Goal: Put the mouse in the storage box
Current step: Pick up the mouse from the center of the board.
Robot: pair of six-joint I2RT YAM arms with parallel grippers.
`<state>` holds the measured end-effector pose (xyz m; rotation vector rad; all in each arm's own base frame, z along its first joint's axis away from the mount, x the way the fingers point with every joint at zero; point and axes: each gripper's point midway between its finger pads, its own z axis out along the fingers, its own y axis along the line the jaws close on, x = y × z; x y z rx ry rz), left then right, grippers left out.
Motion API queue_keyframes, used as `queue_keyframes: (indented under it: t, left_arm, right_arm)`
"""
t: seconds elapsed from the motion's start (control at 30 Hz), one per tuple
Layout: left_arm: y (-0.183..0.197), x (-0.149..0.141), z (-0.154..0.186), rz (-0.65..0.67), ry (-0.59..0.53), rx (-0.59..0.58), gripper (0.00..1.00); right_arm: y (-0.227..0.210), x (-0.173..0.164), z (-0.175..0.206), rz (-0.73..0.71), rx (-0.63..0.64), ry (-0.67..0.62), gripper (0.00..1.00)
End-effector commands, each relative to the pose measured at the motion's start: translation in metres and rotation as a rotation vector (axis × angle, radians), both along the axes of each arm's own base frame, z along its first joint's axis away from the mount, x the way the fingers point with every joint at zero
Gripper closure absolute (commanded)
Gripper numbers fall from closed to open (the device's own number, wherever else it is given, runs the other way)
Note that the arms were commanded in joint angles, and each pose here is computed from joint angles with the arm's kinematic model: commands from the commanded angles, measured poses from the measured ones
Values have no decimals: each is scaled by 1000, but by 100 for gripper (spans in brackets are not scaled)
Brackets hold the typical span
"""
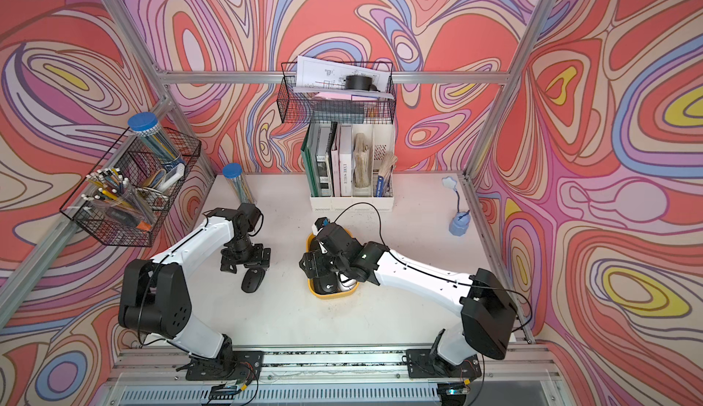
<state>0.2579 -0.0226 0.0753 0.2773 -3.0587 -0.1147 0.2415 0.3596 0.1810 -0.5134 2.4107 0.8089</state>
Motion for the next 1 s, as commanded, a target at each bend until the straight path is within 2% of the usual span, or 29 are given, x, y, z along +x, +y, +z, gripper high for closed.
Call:
queue_keyframes:
  t: [0.0, 0.2, 0.77, 0.97]
  left_arm:
    - [3, -3, -8, 74, 59, -22, 1]
    - [-9, 0, -28, 88, 89, -94, 1]
    - [-2, -6, -56, 120, 151, -53, 4]
    - [-7, -5, -62, 135, 164, -77, 13]
  right_arm:
    - [-2, -5, 7, 7, 24, -12, 21]
    - [-10, -5, 9, -10, 14, -24, 21]
    - [-19, -6, 6, -29, -4, -35, 22]
    - [-23, -7, 4, -40, -7, -33, 24]
